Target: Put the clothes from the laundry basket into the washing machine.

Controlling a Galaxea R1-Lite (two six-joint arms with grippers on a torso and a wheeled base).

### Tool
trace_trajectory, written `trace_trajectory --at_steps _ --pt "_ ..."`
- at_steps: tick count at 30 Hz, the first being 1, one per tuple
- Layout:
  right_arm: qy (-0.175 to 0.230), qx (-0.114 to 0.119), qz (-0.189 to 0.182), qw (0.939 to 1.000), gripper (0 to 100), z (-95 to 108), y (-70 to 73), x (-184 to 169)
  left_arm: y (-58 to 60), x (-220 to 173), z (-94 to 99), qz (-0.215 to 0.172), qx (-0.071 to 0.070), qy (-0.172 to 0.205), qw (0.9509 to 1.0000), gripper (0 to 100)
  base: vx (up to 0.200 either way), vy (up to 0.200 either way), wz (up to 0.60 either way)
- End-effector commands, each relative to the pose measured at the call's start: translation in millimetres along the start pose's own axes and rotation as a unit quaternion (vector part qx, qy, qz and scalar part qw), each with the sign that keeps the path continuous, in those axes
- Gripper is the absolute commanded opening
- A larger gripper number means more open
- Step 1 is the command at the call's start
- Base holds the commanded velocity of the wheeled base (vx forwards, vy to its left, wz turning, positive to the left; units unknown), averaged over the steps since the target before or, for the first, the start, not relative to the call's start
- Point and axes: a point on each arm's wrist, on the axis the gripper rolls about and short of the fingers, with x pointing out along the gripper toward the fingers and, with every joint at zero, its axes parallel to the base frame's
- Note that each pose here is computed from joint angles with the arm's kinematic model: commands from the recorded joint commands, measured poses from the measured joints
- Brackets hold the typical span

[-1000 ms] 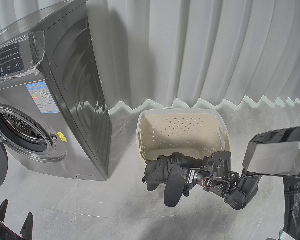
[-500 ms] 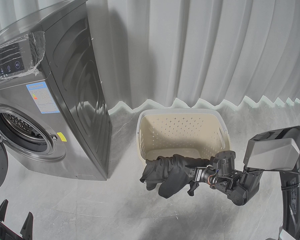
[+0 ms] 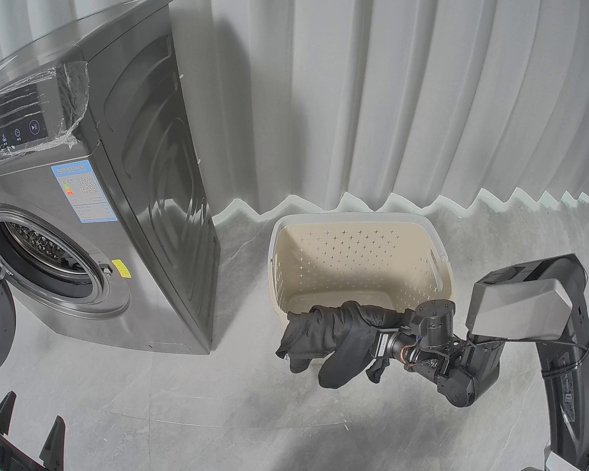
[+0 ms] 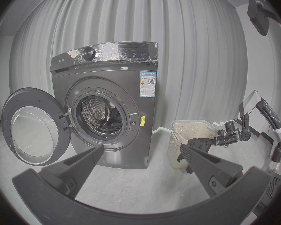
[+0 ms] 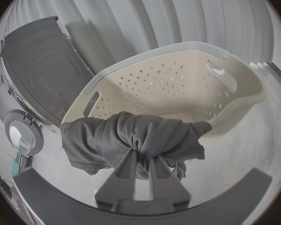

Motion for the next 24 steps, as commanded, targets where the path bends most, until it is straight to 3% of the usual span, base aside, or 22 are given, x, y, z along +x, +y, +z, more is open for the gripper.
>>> trace_trajectory --at_steps 1,5,7,8,15,24 --pt "0.007 -0.005 -0.004 1.0000 0 -2.7 -2.4 -7.5 0.2 0.0 -4.8 0.000 0.000 0.000 1.0000 100 0.000 0.000 0.00" --pt "-0.012 -0.014 0.008 0.9998 0 11.1 3.2 -23.3 0.2 0.0 -4.8 0.000 0.000 0.000 1.0000 100 0.000 0.000 0.00" --pt "-0.027 -0.018 0.020 0.9993 0 20.5 9.7 -40.0 0.2 0.0 -4.8 0.000 0.000 0.000 1.0000 100 0.000 0.000 0.00" --pt "-0.032 -0.022 0.034 0.9986 0 25.4 19.5 -53.9 0.2 0.0 -4.8 0.000 0.000 0.000 1.0000 100 0.000 0.000 0.00" --pt "-0.058 -0.033 0.072 0.9952 0 42.9 42.8 -87.9 0.2 0.0 -4.8 0.000 0.000 0.000 1.0000 100 0.000 0.000 0.00" --pt "-0.109 -0.032 0.092 0.9892 0 70.1 51.8 -107.7 0.2 0.0 -4.8 0.000 0.000 0.000 1.0000 100 0.000 0.000 0.00"
